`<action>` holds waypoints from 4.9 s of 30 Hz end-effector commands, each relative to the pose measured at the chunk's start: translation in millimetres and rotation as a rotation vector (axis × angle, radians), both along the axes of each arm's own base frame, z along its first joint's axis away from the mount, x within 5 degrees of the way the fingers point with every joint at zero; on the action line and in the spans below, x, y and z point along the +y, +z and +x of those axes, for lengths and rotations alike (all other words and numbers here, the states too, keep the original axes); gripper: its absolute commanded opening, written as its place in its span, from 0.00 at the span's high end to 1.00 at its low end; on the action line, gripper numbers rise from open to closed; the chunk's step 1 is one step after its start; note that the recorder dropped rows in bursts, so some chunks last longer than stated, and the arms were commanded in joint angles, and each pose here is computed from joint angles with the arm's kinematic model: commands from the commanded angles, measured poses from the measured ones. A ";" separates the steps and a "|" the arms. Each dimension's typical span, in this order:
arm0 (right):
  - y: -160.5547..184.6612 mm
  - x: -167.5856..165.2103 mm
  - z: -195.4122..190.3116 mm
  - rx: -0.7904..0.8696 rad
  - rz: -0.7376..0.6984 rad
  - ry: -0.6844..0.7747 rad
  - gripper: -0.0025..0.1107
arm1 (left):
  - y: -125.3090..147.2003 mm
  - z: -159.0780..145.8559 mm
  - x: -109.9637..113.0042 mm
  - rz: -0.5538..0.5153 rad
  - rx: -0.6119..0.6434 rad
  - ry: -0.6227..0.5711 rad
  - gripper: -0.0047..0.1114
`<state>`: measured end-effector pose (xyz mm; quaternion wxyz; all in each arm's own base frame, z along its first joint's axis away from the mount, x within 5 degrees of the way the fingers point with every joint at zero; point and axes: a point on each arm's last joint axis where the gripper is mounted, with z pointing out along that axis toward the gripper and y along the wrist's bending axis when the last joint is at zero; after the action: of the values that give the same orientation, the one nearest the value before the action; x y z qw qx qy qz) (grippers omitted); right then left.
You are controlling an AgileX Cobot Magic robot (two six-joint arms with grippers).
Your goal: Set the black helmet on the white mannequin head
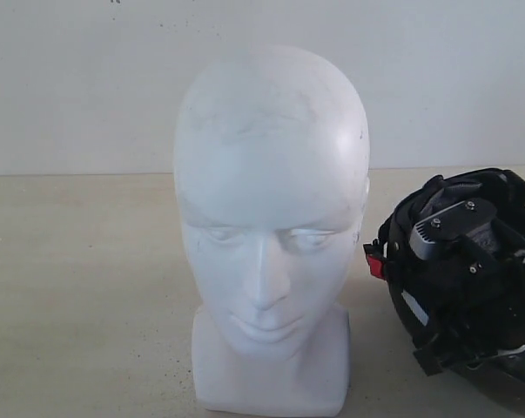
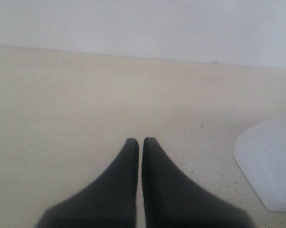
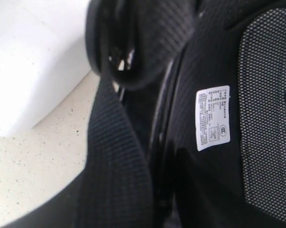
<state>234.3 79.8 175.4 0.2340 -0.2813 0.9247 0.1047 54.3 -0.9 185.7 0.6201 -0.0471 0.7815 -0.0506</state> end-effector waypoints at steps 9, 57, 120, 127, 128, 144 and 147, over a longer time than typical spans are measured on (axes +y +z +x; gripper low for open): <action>14.8 9.1 -11.9 0.103 0.214 -0.141 0.98 | -1.2 -0.2 -0.2 0.001 0.003 -0.004 0.92; 228.5 -33.9 -109.2 -0.481 1.112 -0.734 0.98 | -1.2 -0.2 -0.2 0.001 0.003 -0.004 0.92; 296.9 31.2 -43.5 0.102 2.281 -0.099 0.98 | -1.2 -0.2 -0.2 0.001 0.003 -0.004 0.92; 297.7 73.3 -27.5 0.268 2.240 -0.134 0.98 | -1.2 -0.2 -0.2 0.001 0.003 -0.004 0.92; 297.0 77.6 -23.5 0.287 2.262 -0.121 0.98 | -1.2 -0.2 -0.2 0.001 0.003 -0.004 0.92; 287.5 85.9 -6.1 0.302 2.345 -0.027 0.98 | -1.2 -0.2 -0.2 0.001 0.003 -0.004 0.92; 286.6 86.6 -5.1 0.304 2.335 -0.044 0.98 | -1.2 -0.2 -0.2 0.001 0.003 -0.004 0.92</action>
<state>237.3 174.0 445.9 0.2391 0.1620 0.3417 0.8943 54.3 -0.9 185.7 0.6201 -0.0471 0.7815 -0.0506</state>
